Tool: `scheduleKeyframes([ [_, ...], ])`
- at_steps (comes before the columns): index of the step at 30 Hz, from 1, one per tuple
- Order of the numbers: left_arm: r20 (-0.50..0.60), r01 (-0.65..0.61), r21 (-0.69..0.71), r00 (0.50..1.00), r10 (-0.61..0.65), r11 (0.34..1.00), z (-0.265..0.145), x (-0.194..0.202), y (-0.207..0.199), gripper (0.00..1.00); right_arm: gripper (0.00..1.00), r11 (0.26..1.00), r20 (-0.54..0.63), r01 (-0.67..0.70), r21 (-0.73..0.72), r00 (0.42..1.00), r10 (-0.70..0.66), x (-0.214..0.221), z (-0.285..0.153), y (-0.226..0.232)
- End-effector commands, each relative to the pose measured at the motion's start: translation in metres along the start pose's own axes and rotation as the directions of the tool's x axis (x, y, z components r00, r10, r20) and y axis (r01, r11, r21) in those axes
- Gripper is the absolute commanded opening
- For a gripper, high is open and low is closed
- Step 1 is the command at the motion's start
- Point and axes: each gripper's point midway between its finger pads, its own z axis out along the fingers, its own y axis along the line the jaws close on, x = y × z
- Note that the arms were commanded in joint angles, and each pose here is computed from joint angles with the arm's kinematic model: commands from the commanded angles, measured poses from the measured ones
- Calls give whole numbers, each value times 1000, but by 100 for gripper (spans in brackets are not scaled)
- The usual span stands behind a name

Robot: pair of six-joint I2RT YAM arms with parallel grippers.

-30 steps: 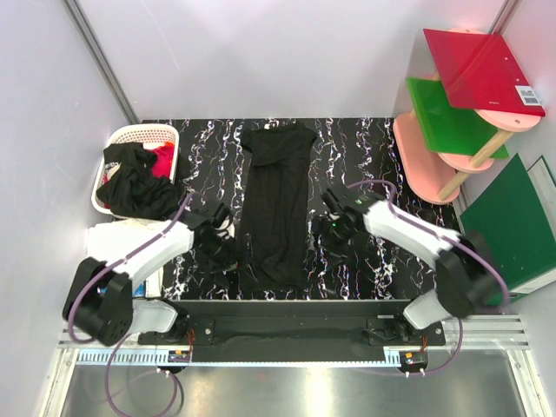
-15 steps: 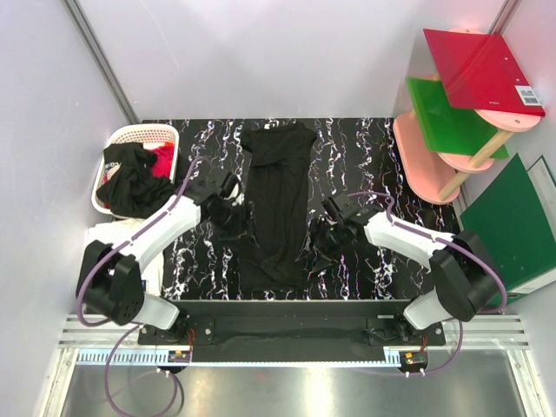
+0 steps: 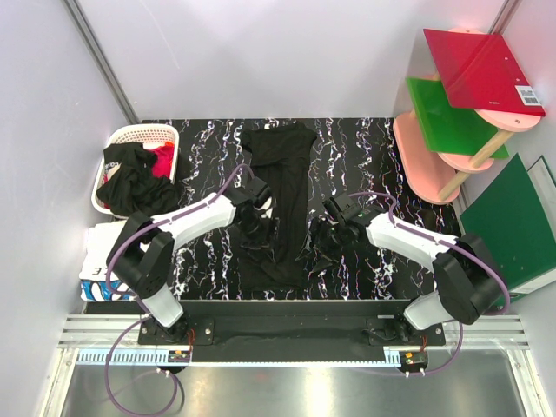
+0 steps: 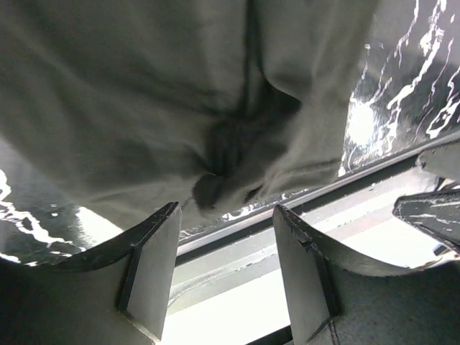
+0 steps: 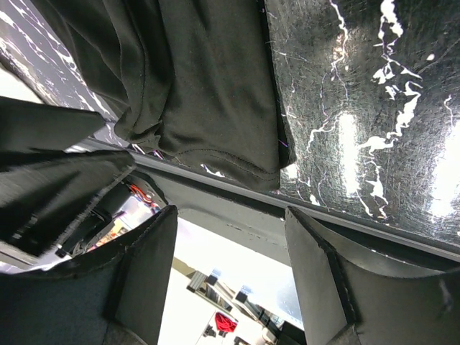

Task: Fold and stack the t-shirts
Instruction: Grab the bottom of the folded rectangular tshirt with both arms

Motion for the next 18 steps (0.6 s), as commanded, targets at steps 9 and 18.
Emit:
scheduleKeyframes([
  [9,-46,-24,-9,999,23,1000,23,9,-9,8,70,1000,13,24,13,1000,-24,2,-5,-2],
  [18,-87,44,7,995,-43,999,-17,35,-18,0,70,999,-4,36,27,999,-36,2,-2,-5],
])
